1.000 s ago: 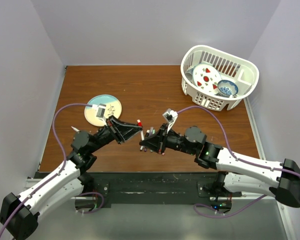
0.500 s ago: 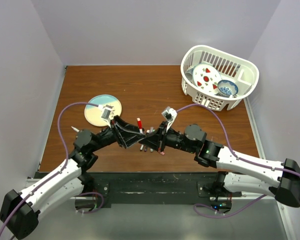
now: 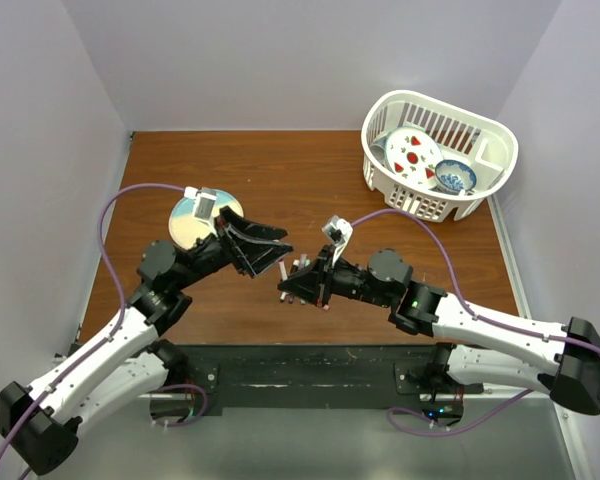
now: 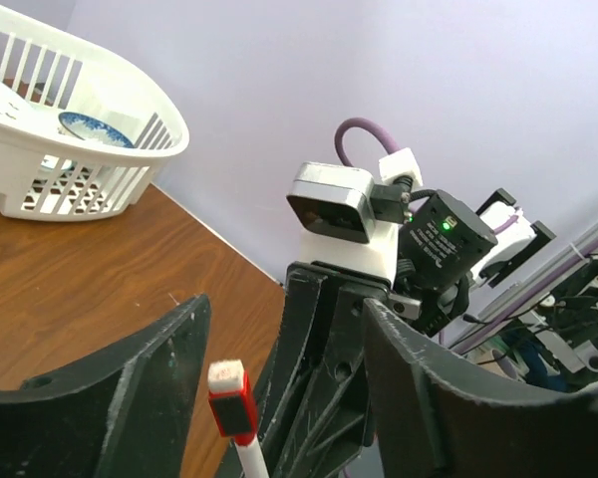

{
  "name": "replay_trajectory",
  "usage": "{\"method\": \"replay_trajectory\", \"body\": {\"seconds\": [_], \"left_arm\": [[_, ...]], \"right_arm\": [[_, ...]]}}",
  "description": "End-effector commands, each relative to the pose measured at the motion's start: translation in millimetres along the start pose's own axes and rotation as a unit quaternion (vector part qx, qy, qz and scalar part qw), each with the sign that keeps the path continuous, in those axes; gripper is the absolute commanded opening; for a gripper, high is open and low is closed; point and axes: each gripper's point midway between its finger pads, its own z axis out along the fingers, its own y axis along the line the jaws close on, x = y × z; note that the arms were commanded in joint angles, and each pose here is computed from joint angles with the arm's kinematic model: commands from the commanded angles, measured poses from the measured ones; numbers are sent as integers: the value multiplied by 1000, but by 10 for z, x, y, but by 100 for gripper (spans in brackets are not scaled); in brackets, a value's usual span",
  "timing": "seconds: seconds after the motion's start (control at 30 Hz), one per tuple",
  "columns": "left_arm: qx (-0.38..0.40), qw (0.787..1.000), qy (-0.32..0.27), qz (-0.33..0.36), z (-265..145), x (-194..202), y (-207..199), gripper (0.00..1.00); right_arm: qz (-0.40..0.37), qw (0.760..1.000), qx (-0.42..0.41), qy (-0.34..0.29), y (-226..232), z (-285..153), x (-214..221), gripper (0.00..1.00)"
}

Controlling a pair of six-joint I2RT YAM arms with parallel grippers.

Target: Insert the pens into the pen caps

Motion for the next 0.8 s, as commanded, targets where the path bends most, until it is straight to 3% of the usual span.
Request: {"method": "replay_trajectory", "body": {"seconds": [0.0,0.13,0.3,0.37,0.43,0.53,0.77], "left_arm": [[-2,1000,-3,9,82,-93,-8,63],[17,1000,16,-4,92,4,-33,50],[24,999,24,-20,40,112,-21,43],[25,999,20,-16,19,96,-41,33],[20,999,21,-16,9,106,-27,14],[18,999,26,-18,3,131,-14,0],[66,993,34,-94,-118,343,-107,0]], "right_arm": [[-10,999,-23,-19,110,-45,-102,0],[-10,999,-21,-23,107,-49,-121,0],[-11,999,-21,-30,123,-38,-172,0],[-10,999,-21,-32,122,-33,-180,0],[-8,999,-21,-34,119,-30,-185,0],[-5,999,-25,-38,136,-20,-198,0],[-45,993,9,-106,112,3,-619,0]]}}
